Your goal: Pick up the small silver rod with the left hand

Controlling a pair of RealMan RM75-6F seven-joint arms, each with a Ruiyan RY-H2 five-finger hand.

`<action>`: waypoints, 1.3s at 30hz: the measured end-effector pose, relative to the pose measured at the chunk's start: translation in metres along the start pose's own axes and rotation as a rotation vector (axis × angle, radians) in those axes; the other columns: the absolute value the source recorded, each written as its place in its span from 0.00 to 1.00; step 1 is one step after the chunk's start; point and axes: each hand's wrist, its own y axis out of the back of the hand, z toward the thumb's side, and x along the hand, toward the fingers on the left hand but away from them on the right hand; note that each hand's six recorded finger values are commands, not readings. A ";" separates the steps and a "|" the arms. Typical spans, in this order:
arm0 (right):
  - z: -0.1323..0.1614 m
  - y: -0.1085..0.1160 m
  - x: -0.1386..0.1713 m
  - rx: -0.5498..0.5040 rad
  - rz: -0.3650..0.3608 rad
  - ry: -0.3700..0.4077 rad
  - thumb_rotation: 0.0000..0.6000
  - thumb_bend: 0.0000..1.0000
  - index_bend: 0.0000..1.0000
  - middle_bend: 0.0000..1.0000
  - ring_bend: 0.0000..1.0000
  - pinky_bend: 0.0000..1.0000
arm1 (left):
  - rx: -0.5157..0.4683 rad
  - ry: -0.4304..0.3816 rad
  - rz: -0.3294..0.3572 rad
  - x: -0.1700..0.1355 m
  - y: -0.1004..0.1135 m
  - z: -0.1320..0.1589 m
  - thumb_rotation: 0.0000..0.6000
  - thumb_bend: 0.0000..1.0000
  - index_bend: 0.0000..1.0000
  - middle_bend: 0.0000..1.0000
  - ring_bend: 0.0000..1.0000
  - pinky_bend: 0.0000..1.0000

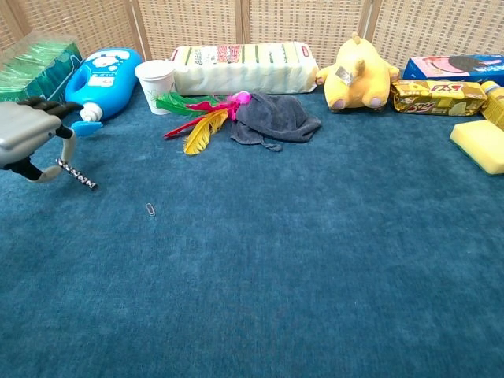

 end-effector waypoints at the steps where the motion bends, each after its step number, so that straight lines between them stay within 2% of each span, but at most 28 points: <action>1: 0.000 0.000 0.000 -0.001 -0.001 0.002 1.00 0.00 0.00 0.00 0.00 0.00 | 0.004 -0.003 0.014 -0.001 0.004 -0.001 1.00 0.75 0.54 0.00 0.00 0.00; 10: 0.001 0.003 0.002 -0.013 -0.006 0.006 1.00 0.00 0.00 0.00 0.00 0.00 | 0.014 -0.040 0.088 -0.011 0.032 0.001 1.00 0.75 0.54 0.00 0.00 0.00; 19: 0.000 0.008 0.004 -0.028 -0.017 0.011 1.00 0.00 0.00 0.00 0.00 0.00 | 0.026 -0.093 0.141 -0.023 0.061 0.017 1.00 0.75 0.54 0.00 0.00 0.00; 25: 0.000 0.011 0.005 -0.033 -0.021 0.014 1.00 0.00 0.00 0.00 0.00 0.00 | 0.087 -0.153 0.188 -0.034 0.082 0.037 1.00 0.75 0.54 0.00 0.00 0.00; 29: 0.000 0.013 0.006 -0.039 -0.025 0.019 1.00 0.00 0.00 0.00 0.00 0.00 | 0.164 -0.199 0.220 -0.038 0.094 0.052 1.00 0.75 0.54 0.00 0.00 0.00; 39: -0.002 0.018 0.007 -0.053 -0.035 0.019 1.00 0.00 0.00 0.00 0.00 0.00 | 0.327 -0.293 0.249 -0.046 0.104 0.093 1.00 0.75 0.54 0.00 0.00 0.00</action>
